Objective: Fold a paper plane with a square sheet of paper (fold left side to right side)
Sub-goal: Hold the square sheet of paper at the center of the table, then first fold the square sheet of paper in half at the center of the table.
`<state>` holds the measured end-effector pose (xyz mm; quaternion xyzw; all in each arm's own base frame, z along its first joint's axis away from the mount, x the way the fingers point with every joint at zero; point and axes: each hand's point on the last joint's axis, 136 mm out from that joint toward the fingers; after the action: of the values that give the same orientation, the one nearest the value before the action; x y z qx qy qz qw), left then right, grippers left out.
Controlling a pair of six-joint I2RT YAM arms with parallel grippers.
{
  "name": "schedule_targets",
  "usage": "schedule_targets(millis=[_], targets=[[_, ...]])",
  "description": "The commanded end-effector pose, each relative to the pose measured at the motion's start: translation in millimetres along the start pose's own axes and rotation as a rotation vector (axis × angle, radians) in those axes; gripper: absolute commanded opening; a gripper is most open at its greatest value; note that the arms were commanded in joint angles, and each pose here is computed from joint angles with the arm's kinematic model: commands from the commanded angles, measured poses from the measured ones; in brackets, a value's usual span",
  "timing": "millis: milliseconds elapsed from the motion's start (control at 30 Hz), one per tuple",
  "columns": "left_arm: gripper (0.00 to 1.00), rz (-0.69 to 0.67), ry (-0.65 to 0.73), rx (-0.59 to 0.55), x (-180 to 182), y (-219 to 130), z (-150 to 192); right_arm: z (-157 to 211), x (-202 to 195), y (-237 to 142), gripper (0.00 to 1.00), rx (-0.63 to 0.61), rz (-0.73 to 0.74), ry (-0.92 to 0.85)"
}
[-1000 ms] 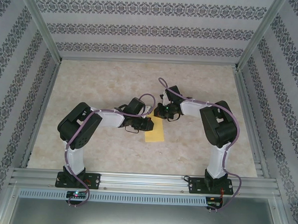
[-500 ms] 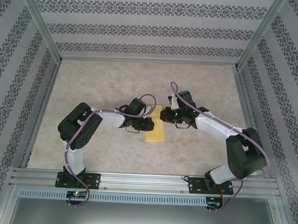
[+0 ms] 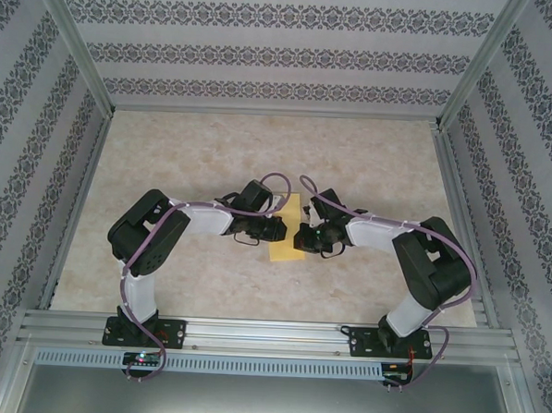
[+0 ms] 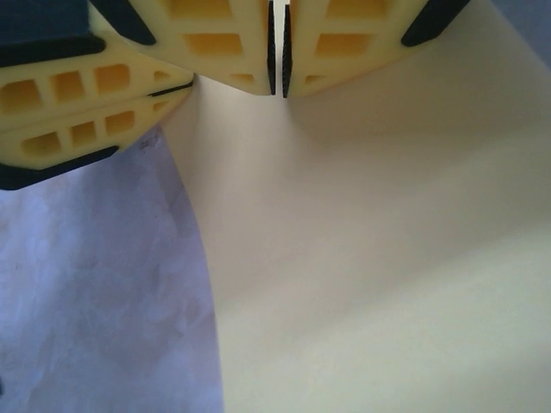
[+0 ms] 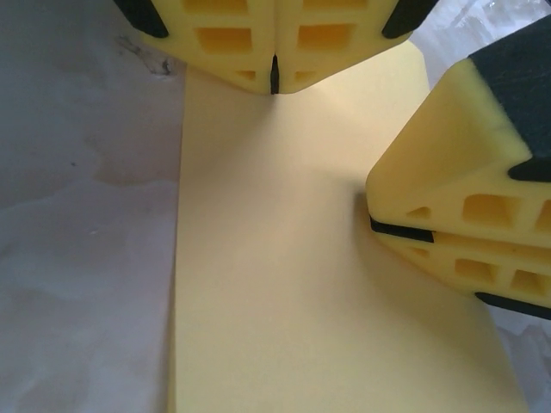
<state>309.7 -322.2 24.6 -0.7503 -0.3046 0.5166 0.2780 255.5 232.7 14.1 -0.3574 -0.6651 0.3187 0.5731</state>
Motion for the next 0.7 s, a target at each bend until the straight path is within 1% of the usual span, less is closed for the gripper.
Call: schedule_targets(millis=[0,100,233,433,667], targets=[[0.16,0.001,0.019,-0.033,-10,-12,-19,20,-27,9,0.04,0.074,0.11,0.024],[0.16,-0.023,0.007,-0.055,-1,-14,-31,23,-31,10,0.04,0.085,0.129,0.017],[0.15,-0.012,-0.005,-0.087,10,-12,-39,24,-34,8,0.04,0.098,0.153,0.001],[0.15,-0.026,-0.008,-0.098,21,-5,-43,25,-37,8,0.04,0.112,0.172,-0.009],[0.14,-0.092,-0.049,-0.113,47,2,-45,30,-43,7,0.04,0.137,0.207,-0.018]])
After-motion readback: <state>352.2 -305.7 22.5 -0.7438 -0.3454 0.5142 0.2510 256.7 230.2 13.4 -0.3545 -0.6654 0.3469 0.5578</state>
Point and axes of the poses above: each hand's point on the last joint's axis, 136 mm out from that joint toward the fingers, its own y axis out along the fingers, its own x axis along the line the jaws close on, z = x × y, and after that the axes turned 2 degrees about -y, right-handed
